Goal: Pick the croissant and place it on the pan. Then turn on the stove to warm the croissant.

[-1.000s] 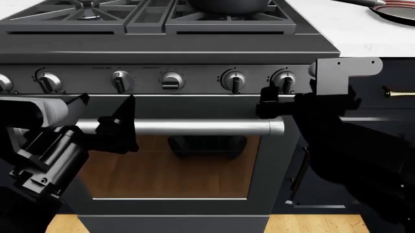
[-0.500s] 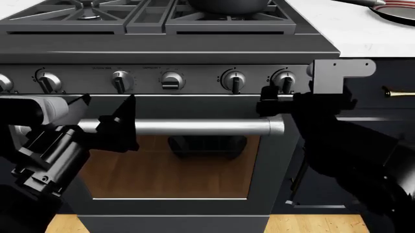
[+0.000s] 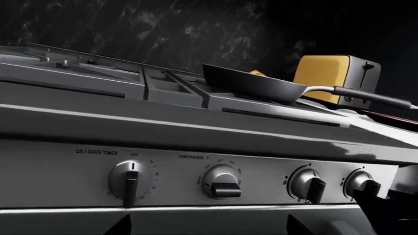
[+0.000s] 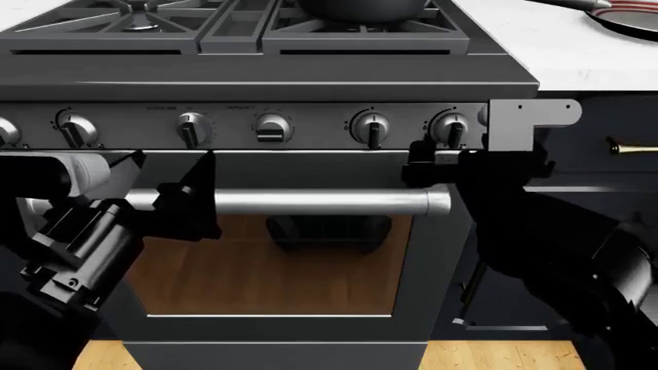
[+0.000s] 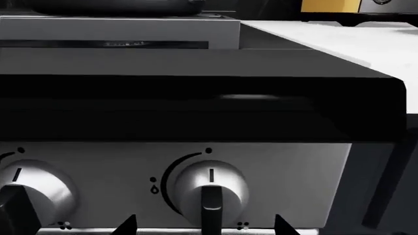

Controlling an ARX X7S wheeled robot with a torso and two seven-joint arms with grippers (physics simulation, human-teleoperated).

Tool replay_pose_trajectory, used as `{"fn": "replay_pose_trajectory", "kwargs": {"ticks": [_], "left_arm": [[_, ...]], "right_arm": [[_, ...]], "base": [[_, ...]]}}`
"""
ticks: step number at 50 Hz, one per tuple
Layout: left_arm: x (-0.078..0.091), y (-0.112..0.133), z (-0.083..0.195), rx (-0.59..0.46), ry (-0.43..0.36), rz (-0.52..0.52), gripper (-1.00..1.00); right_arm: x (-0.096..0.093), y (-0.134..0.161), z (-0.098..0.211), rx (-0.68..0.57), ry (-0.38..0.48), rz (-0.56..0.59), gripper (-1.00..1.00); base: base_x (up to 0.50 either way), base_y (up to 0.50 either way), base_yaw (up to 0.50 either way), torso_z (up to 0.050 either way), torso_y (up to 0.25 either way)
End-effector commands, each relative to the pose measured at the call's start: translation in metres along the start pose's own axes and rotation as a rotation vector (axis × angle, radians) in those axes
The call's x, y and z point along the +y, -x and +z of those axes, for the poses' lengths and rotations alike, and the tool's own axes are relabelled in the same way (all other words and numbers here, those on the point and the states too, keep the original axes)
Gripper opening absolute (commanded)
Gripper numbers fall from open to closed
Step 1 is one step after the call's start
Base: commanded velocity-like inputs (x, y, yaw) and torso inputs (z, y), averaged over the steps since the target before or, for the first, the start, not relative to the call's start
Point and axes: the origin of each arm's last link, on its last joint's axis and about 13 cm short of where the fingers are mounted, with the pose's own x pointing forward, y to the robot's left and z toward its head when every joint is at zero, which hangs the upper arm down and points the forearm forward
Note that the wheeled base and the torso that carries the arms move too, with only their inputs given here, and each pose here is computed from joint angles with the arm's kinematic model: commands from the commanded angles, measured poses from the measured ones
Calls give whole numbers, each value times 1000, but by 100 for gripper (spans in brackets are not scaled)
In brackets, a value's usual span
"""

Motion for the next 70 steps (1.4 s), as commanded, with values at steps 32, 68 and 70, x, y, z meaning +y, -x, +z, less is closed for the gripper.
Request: {"fn": "replay_pose_trajectory", "kwargs": {"ticks": [32, 68, 70], "left_arm": [[0, 0, -1, 5, 2, 3, 100], [1, 0, -2, 4, 7, 10, 100], [1, 0, -2, 5, 7, 8, 100]], "right_arm": [[0, -10, -6, 20, -3, 4, 100], [0, -5, -7, 15, -10, -1, -100], [0, -5, -7, 15, -10, -1, -100]], "base": [[0, 0, 0, 0, 0], [0, 0, 0, 0, 0], [0, 0, 0, 0, 0]]}}
